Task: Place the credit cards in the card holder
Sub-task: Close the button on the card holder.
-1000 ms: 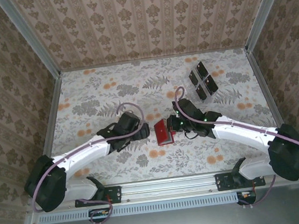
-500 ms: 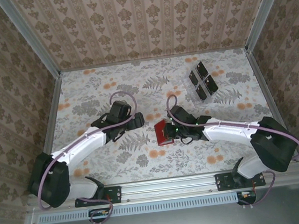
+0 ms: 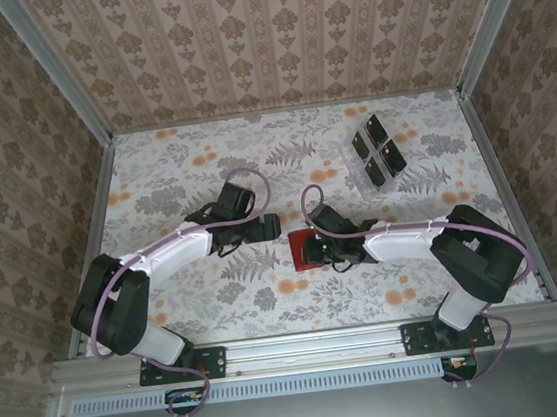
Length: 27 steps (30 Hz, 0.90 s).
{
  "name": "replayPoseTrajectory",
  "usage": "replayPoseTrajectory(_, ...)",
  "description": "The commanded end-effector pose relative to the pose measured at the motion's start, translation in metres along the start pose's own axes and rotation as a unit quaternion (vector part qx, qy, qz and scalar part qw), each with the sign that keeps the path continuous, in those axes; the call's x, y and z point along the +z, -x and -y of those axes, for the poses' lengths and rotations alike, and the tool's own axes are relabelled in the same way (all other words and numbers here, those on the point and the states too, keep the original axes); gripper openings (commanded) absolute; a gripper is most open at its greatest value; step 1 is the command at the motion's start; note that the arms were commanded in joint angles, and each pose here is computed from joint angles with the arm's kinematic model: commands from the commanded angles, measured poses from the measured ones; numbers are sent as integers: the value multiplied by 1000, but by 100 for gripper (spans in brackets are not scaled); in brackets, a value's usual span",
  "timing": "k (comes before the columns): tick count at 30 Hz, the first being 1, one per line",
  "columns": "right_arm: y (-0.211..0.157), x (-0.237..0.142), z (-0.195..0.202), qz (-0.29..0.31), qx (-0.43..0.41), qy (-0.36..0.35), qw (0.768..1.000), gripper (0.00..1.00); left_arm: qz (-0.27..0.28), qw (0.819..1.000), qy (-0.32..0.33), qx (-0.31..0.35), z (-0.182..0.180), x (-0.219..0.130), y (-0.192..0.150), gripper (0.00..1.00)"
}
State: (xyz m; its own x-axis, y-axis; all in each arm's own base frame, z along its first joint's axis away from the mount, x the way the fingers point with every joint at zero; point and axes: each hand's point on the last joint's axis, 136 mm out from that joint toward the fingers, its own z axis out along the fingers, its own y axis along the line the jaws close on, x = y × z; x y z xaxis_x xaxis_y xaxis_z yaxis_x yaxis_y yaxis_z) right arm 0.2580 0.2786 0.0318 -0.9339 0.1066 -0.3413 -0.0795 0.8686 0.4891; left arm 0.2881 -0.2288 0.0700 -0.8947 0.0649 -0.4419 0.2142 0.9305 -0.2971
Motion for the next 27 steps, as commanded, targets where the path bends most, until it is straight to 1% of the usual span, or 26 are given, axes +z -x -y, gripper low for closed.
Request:
replayPoseTrajectory(1, -7, 6, 5, -13, 9, 5, 1000, 0, 0, 999, -31, 28, 19, 2, 7, 100)
replayPoseTrajectory(6, -7, 4, 8, -12, 14, 6, 1000, 0, -3, 998, -45, 39, 32, 11, 7, 100)
replayPoseTrajectory(13, -6, 5, 12, -10, 21, 9, 1000, 0, -15, 997, -69, 29, 46, 24, 2, 100)
replayPoseTrajectory(22, -6, 5, 12, -9, 24, 15, 1000, 0, -34, 998, -47, 37, 44, 36, -8, 100)
replayPoseTrajectory(27, -5, 6, 11, -10, 25, 18, 999, 0, -47, 998, -11, 51, 37, 43, -13, 100)
